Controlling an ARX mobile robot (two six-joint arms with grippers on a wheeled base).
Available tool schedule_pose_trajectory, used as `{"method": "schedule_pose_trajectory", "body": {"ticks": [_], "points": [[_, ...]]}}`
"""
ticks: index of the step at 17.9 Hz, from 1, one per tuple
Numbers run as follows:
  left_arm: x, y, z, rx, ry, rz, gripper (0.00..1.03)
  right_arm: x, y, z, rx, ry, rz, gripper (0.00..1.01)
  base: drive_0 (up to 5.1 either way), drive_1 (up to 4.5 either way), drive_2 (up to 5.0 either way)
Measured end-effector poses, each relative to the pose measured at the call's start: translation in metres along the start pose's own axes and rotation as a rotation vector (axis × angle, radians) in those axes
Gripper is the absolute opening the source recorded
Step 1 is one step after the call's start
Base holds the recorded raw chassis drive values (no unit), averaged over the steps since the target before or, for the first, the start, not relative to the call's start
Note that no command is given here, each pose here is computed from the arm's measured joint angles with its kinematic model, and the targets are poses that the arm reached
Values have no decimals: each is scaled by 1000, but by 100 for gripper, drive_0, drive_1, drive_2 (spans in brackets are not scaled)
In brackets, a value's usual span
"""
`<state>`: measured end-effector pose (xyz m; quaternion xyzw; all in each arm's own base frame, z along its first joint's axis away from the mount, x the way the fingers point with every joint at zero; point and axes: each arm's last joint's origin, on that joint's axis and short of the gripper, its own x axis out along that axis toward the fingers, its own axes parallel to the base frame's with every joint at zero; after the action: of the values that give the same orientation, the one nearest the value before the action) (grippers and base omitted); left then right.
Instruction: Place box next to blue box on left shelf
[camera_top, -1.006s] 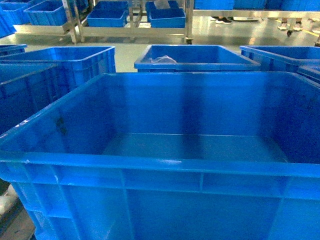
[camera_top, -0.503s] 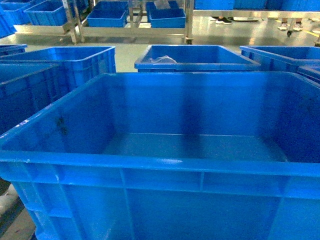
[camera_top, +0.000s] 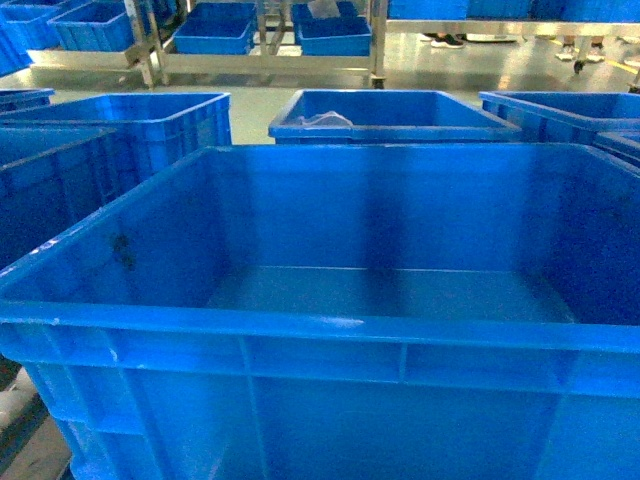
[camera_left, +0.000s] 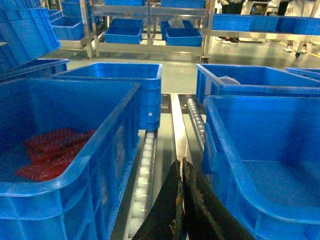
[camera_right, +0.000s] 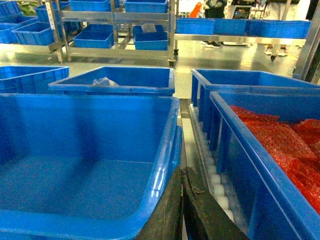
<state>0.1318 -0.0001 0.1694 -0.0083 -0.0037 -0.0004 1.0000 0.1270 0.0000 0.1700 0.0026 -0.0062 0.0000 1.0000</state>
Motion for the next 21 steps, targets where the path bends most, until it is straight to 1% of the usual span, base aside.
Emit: {"method": "schedule_pose_trajectory", "body": {"ticks": [11,12,13,14,15,16,17,18,19,20,21], "points": [[-21,0,2,0,-7,0,3,-18,0,0,0,0,0,2,0,0,0],[-22,0,2,0,-8,0,3,-19,0,0,0,6,0,2,0,0,0],[-24,0,2,0,-8,1,3,-26,0,-6,0,53,3,2,0,0,0],[-26,0,1,0,4,0,3,-30,0,-1,0,-9,2,2,0,0,0],[-33,0,-4,0,39,1,3,-30,0,-3,0,10,0,2,0,0,0],[-35,0,2,1,-20,-1,3,-30,0,-3,-1,14,0,2,0,0,0],[-34,0,-3,2,17,-3,3,-30,0,-3,-1,9,-1,2,0,0,0],[-34,0,-2,2,9,-1,3,-30,0,-3,-2,11,0,2,0,0,0],[-34,0,-2,2,7,0,3,-30,0,-3,-3,10,0,4,0,0,0],[-34,0,-2,2,9,0,11,-30,0,-3,-3,10,0,16,0,0,0],[-34,0,-2,2,8,1,22,-30,0,-3,-3,10,0,27,0,0,0]]}}
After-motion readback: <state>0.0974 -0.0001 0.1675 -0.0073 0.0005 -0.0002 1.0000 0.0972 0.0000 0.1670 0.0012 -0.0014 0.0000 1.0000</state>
